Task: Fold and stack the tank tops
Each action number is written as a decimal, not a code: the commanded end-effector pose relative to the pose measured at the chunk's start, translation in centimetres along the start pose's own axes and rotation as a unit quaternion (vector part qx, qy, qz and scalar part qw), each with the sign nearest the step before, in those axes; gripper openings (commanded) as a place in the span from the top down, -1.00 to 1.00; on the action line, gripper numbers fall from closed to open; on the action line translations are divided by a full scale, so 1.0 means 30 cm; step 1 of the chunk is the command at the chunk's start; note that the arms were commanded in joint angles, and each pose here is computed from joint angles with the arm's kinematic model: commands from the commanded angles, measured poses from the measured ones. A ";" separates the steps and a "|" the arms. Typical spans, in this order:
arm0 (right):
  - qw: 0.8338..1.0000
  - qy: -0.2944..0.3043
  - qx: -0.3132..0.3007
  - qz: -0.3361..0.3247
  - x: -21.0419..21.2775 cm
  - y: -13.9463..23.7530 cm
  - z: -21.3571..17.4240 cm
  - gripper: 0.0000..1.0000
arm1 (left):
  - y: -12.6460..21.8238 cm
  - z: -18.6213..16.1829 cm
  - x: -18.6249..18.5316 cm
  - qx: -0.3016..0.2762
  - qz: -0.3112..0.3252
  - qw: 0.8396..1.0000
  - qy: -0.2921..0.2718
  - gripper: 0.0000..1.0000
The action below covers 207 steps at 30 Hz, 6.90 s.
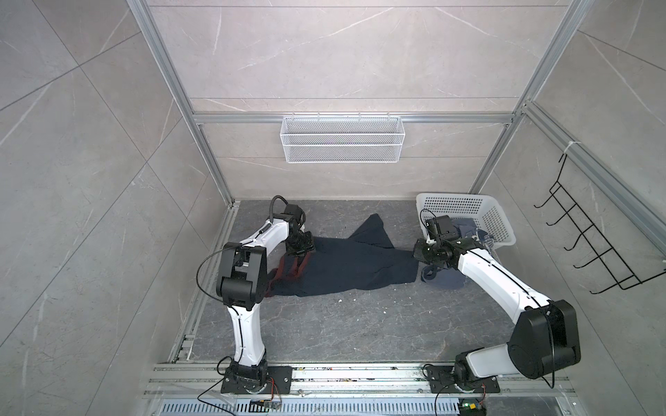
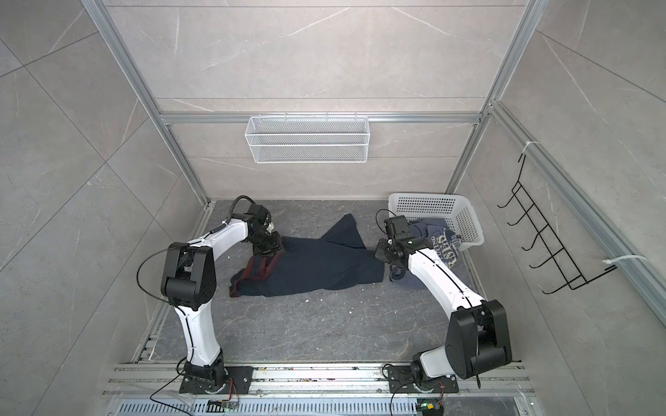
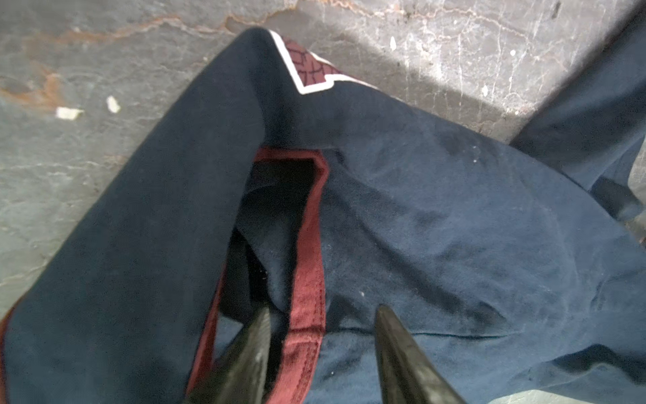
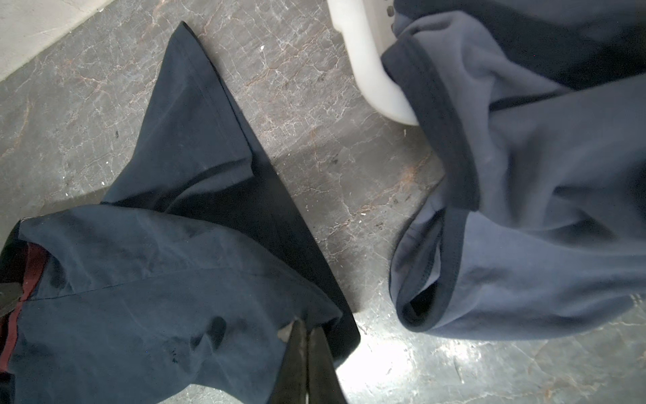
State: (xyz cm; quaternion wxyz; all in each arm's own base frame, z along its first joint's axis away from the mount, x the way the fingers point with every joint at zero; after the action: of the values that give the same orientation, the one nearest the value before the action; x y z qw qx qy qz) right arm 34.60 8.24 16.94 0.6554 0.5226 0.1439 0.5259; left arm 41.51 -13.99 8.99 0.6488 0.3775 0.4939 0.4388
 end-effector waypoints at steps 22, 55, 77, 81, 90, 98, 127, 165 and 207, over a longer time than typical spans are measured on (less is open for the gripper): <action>0.999 0.005 -0.041 0.003 -0.010 0.127 0.053 1.00 | 0.268 0.036 -0.130 -0.115 -0.073 0.991 -0.011 1.00; 0.999 0.004 -0.034 0.007 -0.022 0.141 0.035 1.00 | 0.002 0.006 -0.037 0.001 -0.029 1.000 0.003 0.35; 0.999 0.004 -0.048 0.008 -0.015 0.177 0.069 1.00 | -0.028 -0.007 -0.055 0.010 -0.034 0.999 -0.002 0.44; 0.999 0.004 -0.047 0.007 -0.019 0.177 0.066 1.00 | -0.018 0.002 -0.067 0.003 -0.041 0.999 -0.003 0.60; 0.999 0.004 -0.052 0.009 -0.016 0.188 0.076 1.00 | 0.085 0.028 -0.084 -0.044 -0.028 0.999 -0.005 0.95; 0.995 0.018 -0.100 -0.015 -0.031 0.284 0.142 1.00 | 0.372 0.077 -0.147 -0.199 -0.044 0.979 -0.006 0.98; 0.943 0.026 -0.281 0.177 0.135 1.036 0.308 1.00 | 1.246 -0.064 -0.374 -0.498 -0.093 0.855 -0.105 1.00; 0.948 0.031 -0.157 0.273 0.280 0.620 0.267 1.00 | 0.891 0.031 -0.124 -0.367 0.142 0.915 -0.087 1.00; 0.997 0.023 -0.053 0.049 0.229 0.038 0.349 -0.69 | 0.488 0.168 0.098 -0.189 0.092 0.976 0.061 -0.63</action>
State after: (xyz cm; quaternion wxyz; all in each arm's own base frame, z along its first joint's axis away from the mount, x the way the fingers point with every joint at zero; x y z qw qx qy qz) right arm 47.82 8.21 23.10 0.6660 0.4747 0.0968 0.5673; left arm 45.89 -9.60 18.92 0.6533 0.2960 0.4187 0.5570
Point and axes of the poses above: each gripper's point midway between its finger pads, its own y axis back along the fingers, its own x axis along the line the jaws close on, z = x × y, the point moved 3 cm from there along y, back along the fingers, and after that the axes turned 12 degrees about -y, right-handed, at the moved point
